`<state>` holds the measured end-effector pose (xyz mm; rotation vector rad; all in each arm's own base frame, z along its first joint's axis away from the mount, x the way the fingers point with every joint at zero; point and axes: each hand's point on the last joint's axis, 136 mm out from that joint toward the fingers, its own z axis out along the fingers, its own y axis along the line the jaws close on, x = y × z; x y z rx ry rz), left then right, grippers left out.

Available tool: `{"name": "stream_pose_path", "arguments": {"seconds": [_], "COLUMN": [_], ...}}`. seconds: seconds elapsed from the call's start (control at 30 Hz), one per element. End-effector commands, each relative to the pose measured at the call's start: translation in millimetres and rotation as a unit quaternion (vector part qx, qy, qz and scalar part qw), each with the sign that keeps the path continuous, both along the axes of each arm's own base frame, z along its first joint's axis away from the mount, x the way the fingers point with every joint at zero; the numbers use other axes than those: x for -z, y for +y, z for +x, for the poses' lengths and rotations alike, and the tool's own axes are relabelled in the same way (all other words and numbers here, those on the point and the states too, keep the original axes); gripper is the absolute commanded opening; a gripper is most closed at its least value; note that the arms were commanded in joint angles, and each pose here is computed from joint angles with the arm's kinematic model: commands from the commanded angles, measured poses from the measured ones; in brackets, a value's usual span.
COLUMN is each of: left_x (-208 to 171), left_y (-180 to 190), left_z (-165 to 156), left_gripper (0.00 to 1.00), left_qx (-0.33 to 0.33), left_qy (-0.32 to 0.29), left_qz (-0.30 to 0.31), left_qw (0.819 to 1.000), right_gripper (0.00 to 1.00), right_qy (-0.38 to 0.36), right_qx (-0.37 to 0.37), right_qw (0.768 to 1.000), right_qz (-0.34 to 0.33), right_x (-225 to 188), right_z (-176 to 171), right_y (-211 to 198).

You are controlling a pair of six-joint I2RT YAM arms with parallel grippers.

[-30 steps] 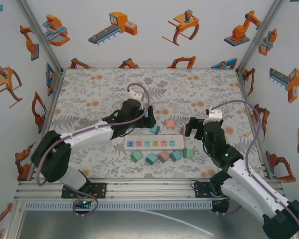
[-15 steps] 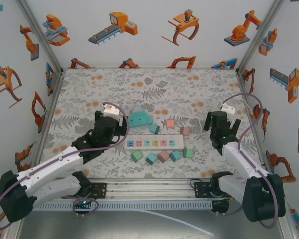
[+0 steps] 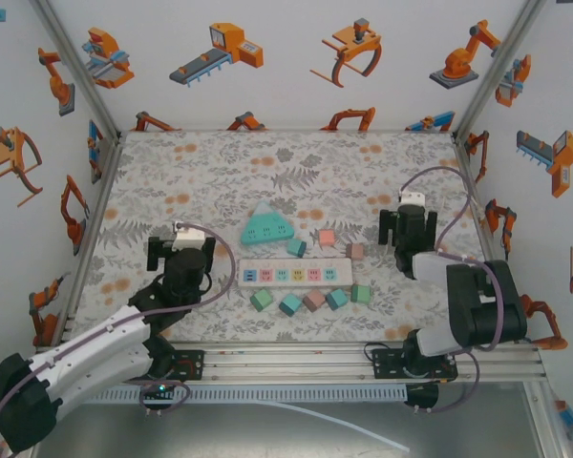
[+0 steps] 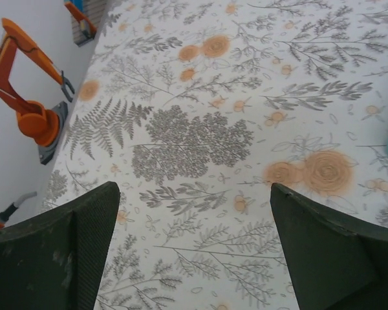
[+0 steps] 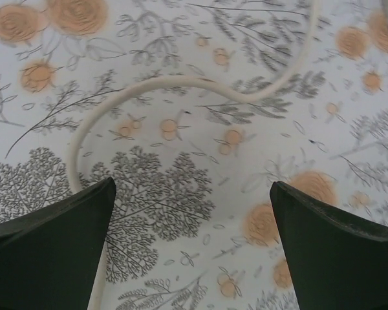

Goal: Pull the plug off the socket

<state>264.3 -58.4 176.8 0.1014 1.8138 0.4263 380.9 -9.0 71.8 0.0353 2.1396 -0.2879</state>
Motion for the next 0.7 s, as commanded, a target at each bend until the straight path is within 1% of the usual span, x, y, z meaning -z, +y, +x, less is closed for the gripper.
{"name": "stream_pose_path", "arguments": {"seconds": [0.0, 0.1, 0.17, 0.27, 0.3, 0.37, 0.4, 0.43, 0.47, 0.5, 0.6, 0.67], "left_x": [-8, 5, 11, 20, 21, 26, 29, 34, 38, 41, 45, 48], "left_y": [8, 24, 35, 39, 40, 49, 56, 61, 65, 68, 65, 63], "left_z": [5, 10, 15, 22, 25, 32, 37, 43, 48, 56, 81, 98], "left_gripper": [0.96, 0.99, 1.00, 1.00, 0.97, 0.97, 0.97, 0.97, 0.97, 0.97, 0.97, 0.97], "left_qx": [0.010, -0.001, -0.010, 0.010, 0.017, 0.007, -0.004, -0.011, -0.014, -0.020, -0.009, -0.007], "left_qy": [-0.035, -0.038, -0.040, -0.051, -0.057, -0.056, -0.052, -0.045, -0.040, -0.039, -0.031, -0.029], "left_qz": [0.001, -0.026, -0.053, -0.086, -0.096, -0.110, -0.119, -0.126, -0.132, -0.137, -0.132, -0.134], "left_qw": [0.999, 0.999, 0.998, 0.995, 0.994, 0.992, 0.992, 0.991, 0.990, 0.990, 0.991, 0.991], "right_gripper": [0.91, 0.94, 0.95, 0.95, 0.96, 0.97, 0.98, 0.99, 0.99, 0.99, 0.99, 0.99], "right_qy": [-0.057, -0.053, -0.049, -0.055, -0.062, -0.081, -0.093, -0.133, -0.122, -0.129, -0.126, -0.127], "right_qx": [-0.018, 0.005, -0.005, -0.016, -0.020, -0.031, -0.038, -0.045, -0.044, -0.052, -0.029, 0.024], "right_qw": [0.998, 0.998, 0.998, 0.997, 0.996, 0.994, 0.991, 0.987, 0.988, 0.987, 0.988, 0.989], "right_qz": [0.001, 0.026, 0.045, 0.057, 0.059, 0.072, 0.084, 0.083, 0.082, 0.083, 0.084, 0.076], "right_x": [-28, -24, -22, -22, -23, -23, -16, -21, -18, -20, -19, -18], "right_z": [27, 30, 31, 28, 26, 20, 14, 12, 6, 10, 10, 7], "right_y": [1, -13, -13, -11, -11, -10, -11, -10, -10, -8, -15, -32]}}
